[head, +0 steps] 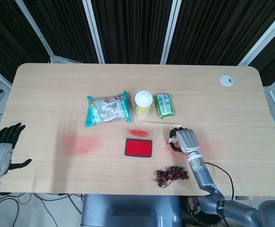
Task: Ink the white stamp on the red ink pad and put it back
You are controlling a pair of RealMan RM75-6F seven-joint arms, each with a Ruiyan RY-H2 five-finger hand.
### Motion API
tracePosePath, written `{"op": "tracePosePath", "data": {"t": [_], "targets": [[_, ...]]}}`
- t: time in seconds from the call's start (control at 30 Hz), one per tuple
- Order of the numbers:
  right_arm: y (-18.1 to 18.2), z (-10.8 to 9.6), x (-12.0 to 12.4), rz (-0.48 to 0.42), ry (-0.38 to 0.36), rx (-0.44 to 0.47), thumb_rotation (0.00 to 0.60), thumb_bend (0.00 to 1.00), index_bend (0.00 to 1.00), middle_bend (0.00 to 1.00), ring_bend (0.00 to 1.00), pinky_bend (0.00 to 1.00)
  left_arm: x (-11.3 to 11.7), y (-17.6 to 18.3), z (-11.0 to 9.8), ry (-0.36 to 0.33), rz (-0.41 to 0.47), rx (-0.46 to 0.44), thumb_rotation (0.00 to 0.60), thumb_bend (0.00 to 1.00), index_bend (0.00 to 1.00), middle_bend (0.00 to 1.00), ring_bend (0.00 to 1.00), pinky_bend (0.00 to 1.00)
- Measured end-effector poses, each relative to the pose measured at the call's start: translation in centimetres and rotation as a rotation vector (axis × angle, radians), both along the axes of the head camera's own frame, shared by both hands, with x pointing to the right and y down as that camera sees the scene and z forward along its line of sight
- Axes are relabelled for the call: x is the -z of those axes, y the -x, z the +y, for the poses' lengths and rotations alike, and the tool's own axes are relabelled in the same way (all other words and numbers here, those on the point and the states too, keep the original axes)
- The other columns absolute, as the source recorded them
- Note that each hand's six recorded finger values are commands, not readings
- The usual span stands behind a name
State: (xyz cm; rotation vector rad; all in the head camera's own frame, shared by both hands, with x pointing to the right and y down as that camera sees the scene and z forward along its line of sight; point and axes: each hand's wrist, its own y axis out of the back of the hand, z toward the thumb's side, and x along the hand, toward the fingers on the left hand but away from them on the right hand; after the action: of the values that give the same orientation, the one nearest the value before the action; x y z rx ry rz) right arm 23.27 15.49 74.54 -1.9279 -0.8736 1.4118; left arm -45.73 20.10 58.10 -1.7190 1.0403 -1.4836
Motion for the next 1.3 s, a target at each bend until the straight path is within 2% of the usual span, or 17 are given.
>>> {"op": "tracePosePath", "data": {"t": [0.63,0.93,1.03,1.13,1.3], "targets": [[-0.19,0.08,-0.16,0.015,0.014,0.000,0.600,0.41,0.46,0.41,0.35,0.43,-0.01,0.01,0.00,0.003,0.002,0.002,0.600,0.01,0.00,0.00,0.00,0.00],[-0.20,0.09,-0.14,0.016,0.018,0.003,0.600,0.39,0.24,0.39,0.35,0.41,-0.01,0.01,0.00,0.004,0.003,0.003,0.600,0.01,0.00,0.00,0.00,0.00],[-0.24,0.08,-0.11,0.020,0.017,0.007,0.600,0.34,0.17,0.36,0.32,0.33,-0.01,0.02,0.00,0.003,0.003,0.003,0.600,0.01,0.00,0.00,0.00,0.00],[-0.28,0.05,0.01,0.028,0.013,0.016,0.600,0.28,0.12,0.28,0.26,0.27,-0.01,0.01,0.00,0.004,0.003,0.002,0.600,0.01,0.00,0.00,0.00,0.00],[-0.35,-0.20,0.62,0.034,-0.003,0.026,0.600,0.24,0.08,0.13,0.13,0.23,-0.01,0.03,0.02,0.004,0.001,0.002,0.600,0.01,0.00,0.00,0.00,0.00]]}}
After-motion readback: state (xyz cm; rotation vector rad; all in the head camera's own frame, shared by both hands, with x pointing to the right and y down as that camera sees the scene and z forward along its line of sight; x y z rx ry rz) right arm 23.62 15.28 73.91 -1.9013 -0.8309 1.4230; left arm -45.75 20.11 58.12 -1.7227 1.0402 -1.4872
